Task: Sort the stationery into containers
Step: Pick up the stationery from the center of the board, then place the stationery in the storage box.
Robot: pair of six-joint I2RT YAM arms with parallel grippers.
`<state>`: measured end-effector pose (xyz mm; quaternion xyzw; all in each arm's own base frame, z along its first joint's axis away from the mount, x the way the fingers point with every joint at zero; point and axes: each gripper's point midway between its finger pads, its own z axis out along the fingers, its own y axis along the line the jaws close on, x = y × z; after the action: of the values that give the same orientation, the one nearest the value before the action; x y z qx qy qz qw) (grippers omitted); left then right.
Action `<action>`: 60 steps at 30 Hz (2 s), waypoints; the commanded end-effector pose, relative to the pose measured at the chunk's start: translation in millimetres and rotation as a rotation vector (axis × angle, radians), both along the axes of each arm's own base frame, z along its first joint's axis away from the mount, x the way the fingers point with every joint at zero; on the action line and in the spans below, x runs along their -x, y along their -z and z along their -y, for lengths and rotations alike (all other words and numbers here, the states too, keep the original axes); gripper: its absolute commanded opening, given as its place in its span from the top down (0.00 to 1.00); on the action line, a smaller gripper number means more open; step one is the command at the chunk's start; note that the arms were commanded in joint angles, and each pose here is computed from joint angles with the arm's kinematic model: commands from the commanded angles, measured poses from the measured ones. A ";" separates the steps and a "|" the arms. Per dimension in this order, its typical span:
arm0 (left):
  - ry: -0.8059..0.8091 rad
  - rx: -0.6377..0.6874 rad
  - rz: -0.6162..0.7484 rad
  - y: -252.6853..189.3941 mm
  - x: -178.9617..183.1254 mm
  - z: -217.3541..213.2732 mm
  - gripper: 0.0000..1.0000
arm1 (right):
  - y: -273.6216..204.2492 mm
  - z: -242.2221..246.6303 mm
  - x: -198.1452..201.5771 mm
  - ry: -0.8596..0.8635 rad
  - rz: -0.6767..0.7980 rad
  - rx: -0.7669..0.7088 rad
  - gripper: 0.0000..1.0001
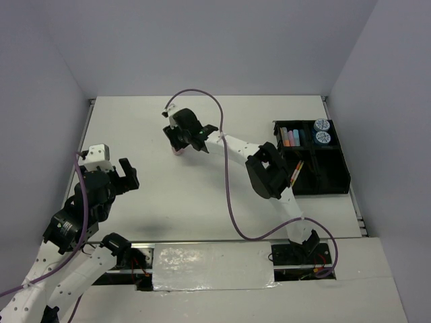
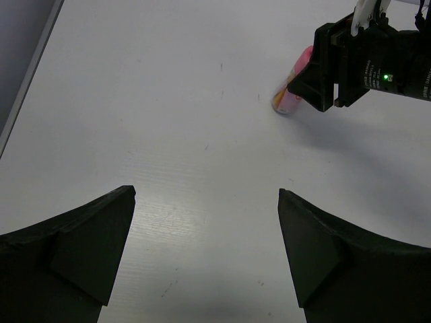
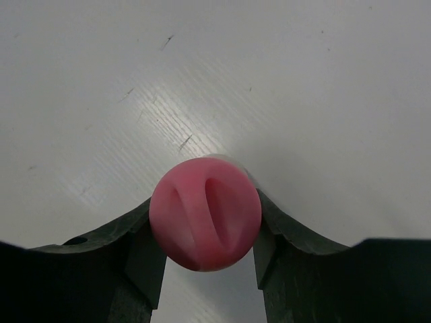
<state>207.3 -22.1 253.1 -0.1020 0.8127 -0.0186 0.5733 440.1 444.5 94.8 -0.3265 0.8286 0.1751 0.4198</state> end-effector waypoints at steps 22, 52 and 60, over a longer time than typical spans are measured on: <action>0.025 0.022 0.060 -12.0 -1.1 3.9 0.01 | -163.5 221.4 60.2 0.529 0.291 -0.162 0.97; 0.091 0.053 0.105 -21.1 10.9 14.2 0.01 | -76.0 583.7 154.7 1.736 0.019 0.208 1.00; 0.129 0.045 0.090 -18.2 10.2 22.8 0.01 | -70.3 597.2 157.0 1.774 0.033 0.174 1.00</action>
<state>194.9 -42.9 265.8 -0.0599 0.7967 -0.0746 0.5968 285.5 -139.9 161.3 0.3782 0.8019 -0.2727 0.3737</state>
